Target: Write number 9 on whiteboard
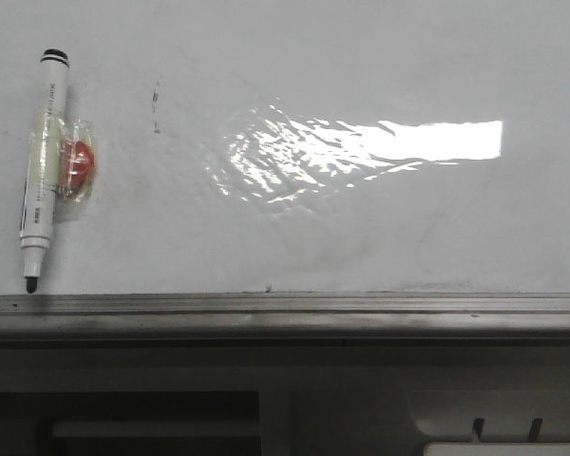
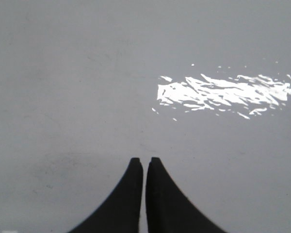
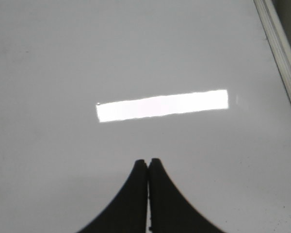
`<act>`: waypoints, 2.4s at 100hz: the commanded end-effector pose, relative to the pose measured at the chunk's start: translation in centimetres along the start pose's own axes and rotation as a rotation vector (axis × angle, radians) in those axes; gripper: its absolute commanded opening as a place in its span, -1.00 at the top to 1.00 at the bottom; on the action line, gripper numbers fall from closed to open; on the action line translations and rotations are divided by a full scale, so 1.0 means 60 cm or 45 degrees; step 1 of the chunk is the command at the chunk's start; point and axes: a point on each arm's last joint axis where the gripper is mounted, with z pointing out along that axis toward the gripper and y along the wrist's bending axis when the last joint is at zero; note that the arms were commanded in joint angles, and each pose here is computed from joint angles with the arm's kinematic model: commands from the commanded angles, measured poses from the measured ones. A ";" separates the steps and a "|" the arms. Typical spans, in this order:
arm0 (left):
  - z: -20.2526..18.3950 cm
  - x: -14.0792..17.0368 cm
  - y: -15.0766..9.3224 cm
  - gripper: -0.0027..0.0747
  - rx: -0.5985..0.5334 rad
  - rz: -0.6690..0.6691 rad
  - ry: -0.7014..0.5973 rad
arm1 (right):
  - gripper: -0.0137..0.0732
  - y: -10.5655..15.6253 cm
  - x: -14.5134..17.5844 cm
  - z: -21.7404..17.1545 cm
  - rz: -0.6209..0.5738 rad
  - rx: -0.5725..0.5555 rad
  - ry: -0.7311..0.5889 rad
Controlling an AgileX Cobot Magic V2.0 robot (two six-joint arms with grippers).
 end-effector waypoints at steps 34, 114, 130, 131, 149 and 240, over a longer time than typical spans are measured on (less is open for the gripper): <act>-0.009 -0.095 -0.007 0.98 0.013 -0.066 0.002 | 0.85 0.013 -0.072 0.014 0.201 -0.071 0.208; 0.042 -0.118 -0.019 0.00 0.123 -0.087 -0.088 | 0.85 0.017 -0.082 0.048 0.270 -0.067 0.335; 0.069 -0.110 -0.053 0.00 0.363 -0.008 -0.039 | 0.85 0.017 -0.081 0.048 0.270 -0.067 0.340; 0.070 -0.110 -0.055 0.00 0.376 -0.008 -0.034 | 0.85 0.017 -0.081 0.048 0.270 -0.067 0.340; 0.084 -0.080 -0.111 0.00 0.679 -0.029 0.170 | 0.85 0.017 -0.078 0.048 0.270 -0.066 0.346; 0.137 -0.003 -0.192 0.13 0.754 -0.172 0.436 | 0.85 0.018 -0.069 0.046 0.300 -0.068 0.385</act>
